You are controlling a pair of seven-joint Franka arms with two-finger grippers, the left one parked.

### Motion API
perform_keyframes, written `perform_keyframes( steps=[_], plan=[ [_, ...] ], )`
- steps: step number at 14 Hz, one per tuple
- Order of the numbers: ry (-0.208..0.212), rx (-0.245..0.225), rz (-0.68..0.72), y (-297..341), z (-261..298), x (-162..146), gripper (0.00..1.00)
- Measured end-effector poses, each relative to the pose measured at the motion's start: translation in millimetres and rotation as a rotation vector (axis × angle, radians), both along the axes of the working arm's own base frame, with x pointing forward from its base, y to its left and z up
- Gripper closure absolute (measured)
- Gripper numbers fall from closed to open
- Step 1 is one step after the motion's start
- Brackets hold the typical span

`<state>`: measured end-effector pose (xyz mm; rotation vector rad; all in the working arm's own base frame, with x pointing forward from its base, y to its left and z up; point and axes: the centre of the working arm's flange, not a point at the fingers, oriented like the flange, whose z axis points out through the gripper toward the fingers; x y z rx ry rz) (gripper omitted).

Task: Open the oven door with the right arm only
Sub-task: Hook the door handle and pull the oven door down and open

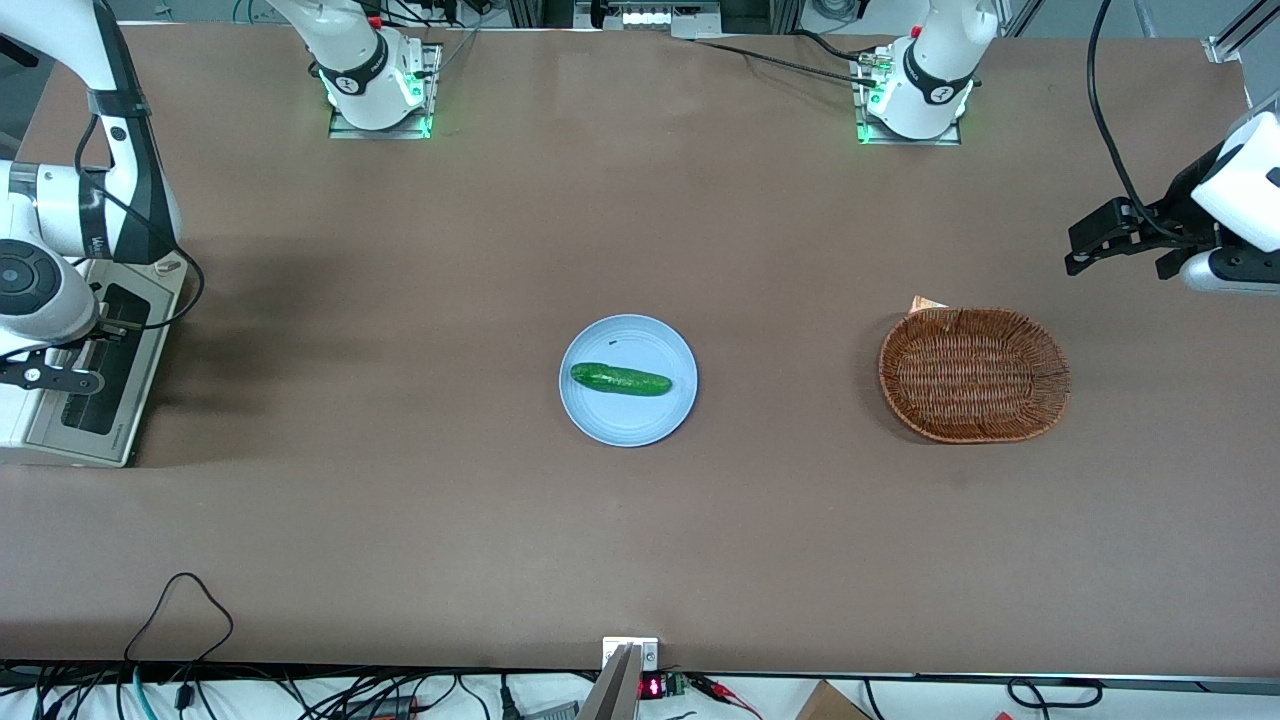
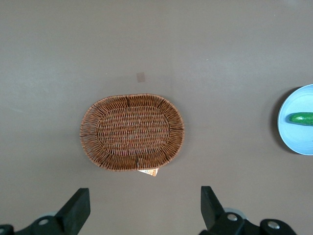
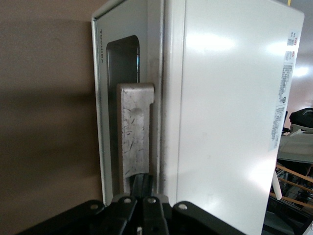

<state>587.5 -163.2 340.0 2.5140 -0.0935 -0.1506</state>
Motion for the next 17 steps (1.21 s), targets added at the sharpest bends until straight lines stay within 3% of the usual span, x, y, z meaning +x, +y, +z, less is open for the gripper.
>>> perform_keyframes(
  steps=[9,17],
  plan=[
    [-0.031,0.009,-0.004,7.8,-5.1,-1.4,0.99],
    [-0.048,0.114,0.031,63.4,-29.2,-0.8,0.99]
  ],
)
